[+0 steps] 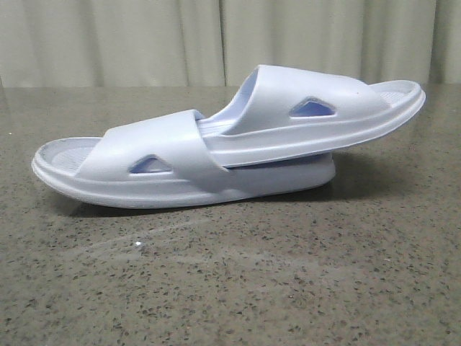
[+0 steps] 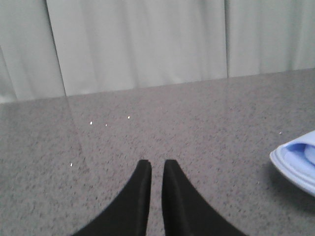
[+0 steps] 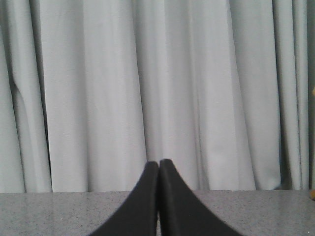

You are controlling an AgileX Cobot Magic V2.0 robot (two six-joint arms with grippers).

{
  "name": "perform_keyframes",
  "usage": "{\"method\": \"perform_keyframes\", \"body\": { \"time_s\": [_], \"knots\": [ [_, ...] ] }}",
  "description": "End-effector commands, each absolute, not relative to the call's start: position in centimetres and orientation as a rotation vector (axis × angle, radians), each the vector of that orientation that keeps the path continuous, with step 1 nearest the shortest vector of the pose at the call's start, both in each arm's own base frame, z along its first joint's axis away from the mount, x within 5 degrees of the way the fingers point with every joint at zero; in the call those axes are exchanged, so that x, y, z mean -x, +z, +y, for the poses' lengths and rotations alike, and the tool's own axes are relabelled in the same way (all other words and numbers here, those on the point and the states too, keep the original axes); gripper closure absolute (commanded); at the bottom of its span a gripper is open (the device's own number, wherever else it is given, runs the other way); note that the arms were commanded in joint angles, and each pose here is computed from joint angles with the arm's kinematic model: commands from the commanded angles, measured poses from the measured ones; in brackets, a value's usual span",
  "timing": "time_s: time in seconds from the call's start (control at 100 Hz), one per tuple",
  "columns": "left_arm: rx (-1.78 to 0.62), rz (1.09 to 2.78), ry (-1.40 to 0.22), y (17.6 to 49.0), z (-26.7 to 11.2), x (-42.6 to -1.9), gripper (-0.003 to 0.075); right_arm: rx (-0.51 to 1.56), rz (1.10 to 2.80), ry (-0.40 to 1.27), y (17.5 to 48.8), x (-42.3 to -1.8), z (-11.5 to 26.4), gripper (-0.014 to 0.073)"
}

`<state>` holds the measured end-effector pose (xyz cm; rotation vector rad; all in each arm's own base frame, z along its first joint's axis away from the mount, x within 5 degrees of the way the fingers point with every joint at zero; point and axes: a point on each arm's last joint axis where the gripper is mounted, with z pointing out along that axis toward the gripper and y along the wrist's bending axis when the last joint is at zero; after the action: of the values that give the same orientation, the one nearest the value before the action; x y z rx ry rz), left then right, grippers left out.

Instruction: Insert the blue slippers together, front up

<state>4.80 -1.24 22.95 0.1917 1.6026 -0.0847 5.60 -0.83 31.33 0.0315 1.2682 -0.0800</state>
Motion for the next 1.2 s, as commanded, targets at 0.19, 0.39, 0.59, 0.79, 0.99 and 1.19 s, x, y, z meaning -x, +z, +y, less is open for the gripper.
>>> {"method": "perform_keyframes", "body": {
  "time_s": [0.19, 0.39, 0.59, 0.79, 0.99, 1.19],
  "knots": [
    [-0.075, 1.433, -0.040, 22.2, -0.4, -5.2, 0.0704, -0.042, 1.232, -0.117, 32.2, -5.4, -1.1, 0.0702],
    [-0.081, 1.410, -0.032, 21.6, -0.4, -5.3, 0.0704, -0.042, 1.232, -0.117, 32.2, -5.4, -1.1, 0.0702],
    [-0.074, 1.413, -0.040, 21.6, -0.4, -5.3, 0.0704, -0.042, 1.232, -0.117, 32.2, -5.4, -1.1, 0.0702],
    [-0.051, 1.414, -0.064, 21.6, -0.4, -5.3, 0.0704, -0.042, 1.232, -0.117, 32.2, -5.4, -1.1, 0.0702],
    [-0.051, 1.414, -0.064, 21.6, -0.4, -5.3, 0.0704, -0.042, 1.232, -0.117, 32.2, -5.4, -1.1, 0.0702],
    [-0.051, 1.414, -0.064, 21.6, -0.4, -5.3, 0.0704, -0.042, 1.232, -0.117, 32.2, -5.4, -1.1, 0.0702]
  ]
}}
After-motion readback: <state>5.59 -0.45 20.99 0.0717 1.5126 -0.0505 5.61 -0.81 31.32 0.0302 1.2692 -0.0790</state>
